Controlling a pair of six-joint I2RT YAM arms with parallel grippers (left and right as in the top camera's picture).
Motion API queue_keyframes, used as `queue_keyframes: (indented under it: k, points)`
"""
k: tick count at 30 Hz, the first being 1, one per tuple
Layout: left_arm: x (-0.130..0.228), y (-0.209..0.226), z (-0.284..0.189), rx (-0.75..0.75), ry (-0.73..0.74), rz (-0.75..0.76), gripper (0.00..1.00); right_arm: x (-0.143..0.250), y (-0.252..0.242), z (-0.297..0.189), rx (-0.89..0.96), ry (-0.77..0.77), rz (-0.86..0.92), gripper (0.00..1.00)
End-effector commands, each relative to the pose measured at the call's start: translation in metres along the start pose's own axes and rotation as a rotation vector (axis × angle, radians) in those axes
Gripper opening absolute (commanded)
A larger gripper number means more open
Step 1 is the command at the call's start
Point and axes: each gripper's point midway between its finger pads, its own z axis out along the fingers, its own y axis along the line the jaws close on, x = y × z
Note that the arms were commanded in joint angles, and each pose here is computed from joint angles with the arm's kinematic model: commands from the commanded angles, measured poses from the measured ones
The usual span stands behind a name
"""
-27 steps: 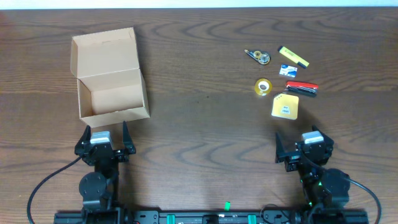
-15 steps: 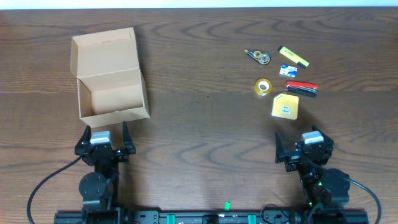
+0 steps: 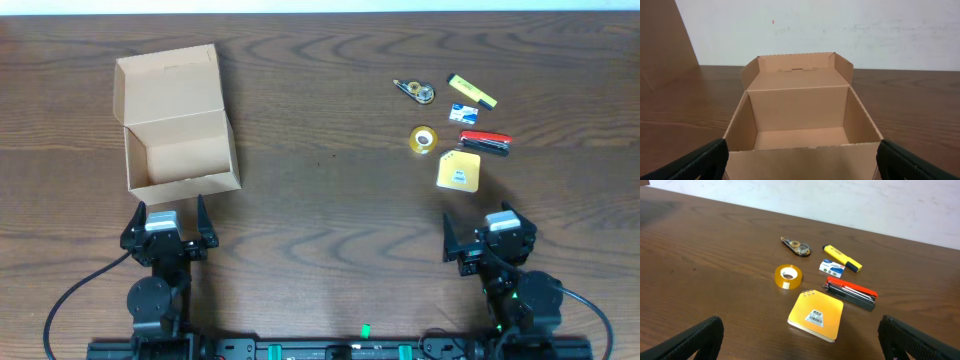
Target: Pack container
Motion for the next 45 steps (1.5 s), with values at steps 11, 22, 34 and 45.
queue_keyframes:
  k: [11,22,34,45]
  points:
    - [0.020,0.004,0.000,-0.023,0.065,0.001,0.95,0.001,-0.001,0.000,0.004,0.000,-0.009,0.99]
    - [0.020,0.004,0.000,-0.023,0.065,0.001,0.95,0.001,-0.001,0.000,0.004,-0.001,-0.009,0.99]
    - [0.017,-0.009,0.000,0.050,0.057,-0.079,0.95,0.001,-0.001,0.000,0.004,0.000,-0.009,0.99]
    - [0.012,-0.039,-0.004,0.224,0.078,-0.356,0.95,0.001,-0.001,0.000,0.004,-0.001,-0.009,0.99]
